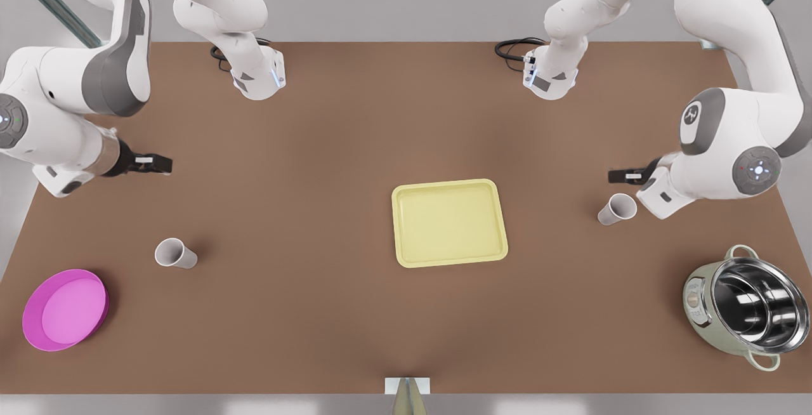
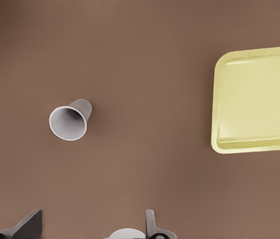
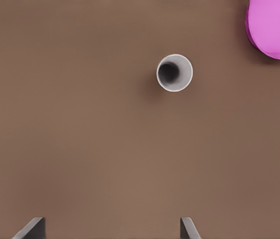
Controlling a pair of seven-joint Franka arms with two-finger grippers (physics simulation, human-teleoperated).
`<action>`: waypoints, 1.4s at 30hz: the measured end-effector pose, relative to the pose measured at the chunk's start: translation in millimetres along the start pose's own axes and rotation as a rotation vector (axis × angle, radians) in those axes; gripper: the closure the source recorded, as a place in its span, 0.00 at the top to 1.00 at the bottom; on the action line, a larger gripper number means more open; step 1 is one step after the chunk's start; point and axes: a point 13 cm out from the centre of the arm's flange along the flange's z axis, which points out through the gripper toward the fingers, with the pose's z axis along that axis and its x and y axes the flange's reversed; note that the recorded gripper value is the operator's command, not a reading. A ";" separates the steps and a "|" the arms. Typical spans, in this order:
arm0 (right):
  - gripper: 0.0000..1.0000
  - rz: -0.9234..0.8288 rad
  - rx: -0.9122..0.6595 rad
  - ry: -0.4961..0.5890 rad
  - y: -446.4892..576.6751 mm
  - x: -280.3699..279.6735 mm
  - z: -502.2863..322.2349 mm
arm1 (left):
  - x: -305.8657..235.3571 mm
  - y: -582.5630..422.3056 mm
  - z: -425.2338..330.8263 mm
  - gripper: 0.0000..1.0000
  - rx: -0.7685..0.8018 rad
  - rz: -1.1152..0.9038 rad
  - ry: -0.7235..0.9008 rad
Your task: Use both arms to respectively pick up the white IKEA cups from the middle-left and middle-right positions, then place the white IKEA cups onto the middle-middle tray, ensuring that the cups remain upright and do not tip over
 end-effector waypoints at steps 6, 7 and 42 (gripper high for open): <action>1.00 0.010 0.001 -0.066 -7.5 -33.8 11.2 | -7.6 -23.8 -26.9 1.00 -0.023 -0.030 -0.126; 1.00 0.022 0.000 -0.042 -15.8 -48.3 31.3 | -11.4 -14.2 -19.0 1.00 -0.018 -0.049 -0.119; 0.53 0.018 -0.110 -0.144 -125.7 -168.7 350.1 | -87.1 108.7 223.1 0.21 0.099 0.010 -0.221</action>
